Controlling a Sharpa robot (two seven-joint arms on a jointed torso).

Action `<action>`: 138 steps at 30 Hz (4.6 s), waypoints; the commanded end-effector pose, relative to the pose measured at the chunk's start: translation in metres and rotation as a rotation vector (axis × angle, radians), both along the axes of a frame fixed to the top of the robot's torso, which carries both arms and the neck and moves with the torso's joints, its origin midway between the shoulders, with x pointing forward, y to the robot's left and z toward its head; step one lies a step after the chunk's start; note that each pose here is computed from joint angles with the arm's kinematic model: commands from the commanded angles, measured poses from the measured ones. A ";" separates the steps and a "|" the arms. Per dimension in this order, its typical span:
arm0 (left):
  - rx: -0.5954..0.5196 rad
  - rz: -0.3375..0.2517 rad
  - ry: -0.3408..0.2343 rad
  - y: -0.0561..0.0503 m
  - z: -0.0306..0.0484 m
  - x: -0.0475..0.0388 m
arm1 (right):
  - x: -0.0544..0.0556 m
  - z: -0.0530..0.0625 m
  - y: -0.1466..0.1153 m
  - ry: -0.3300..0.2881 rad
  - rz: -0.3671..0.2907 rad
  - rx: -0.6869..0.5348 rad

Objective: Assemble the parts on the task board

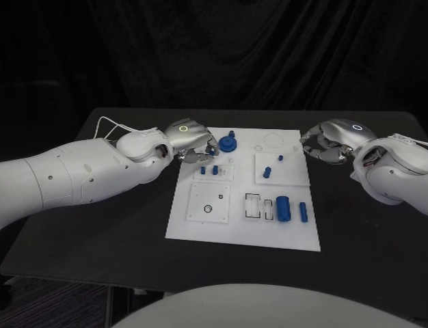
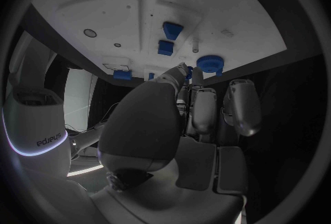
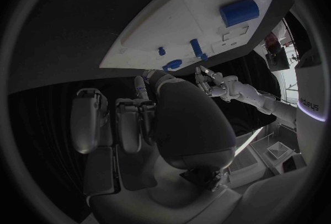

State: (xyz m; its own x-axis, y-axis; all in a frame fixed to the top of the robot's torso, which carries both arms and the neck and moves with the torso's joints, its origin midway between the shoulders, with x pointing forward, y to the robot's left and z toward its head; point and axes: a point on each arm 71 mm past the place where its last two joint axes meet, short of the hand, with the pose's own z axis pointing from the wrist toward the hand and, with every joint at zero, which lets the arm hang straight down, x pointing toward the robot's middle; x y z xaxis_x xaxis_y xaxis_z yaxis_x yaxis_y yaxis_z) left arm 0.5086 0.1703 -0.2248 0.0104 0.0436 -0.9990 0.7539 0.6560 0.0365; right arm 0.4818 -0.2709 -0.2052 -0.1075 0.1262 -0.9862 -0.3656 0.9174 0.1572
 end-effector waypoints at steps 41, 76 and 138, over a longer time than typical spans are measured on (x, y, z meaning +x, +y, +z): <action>0.072 0.070 0.070 -0.001 -0.0120 0.0117 | 0.001 -0.002 0.000 0.020 -0.012 -0.015; 0.086 0.061 0.097 -0.010 -0.0207 0.0108 | 0.002 -0.003 -0.001 0.024 -0.018 -0.019; -0.106 0.089 -0.197 0.057 0.0026 0.0031 | -0.002 -0.001 -0.009 0.011 -0.023 -0.012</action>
State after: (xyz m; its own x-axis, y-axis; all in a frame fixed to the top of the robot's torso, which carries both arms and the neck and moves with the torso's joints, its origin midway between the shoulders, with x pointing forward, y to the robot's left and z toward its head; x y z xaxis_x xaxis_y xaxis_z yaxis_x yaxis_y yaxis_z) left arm 0.5180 0.2313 -0.2309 0.0994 0.0289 -0.9946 0.6304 0.7715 0.0854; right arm 0.4808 -0.2796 -0.2072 -0.1335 0.1085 -0.9851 -0.3457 0.9265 0.1489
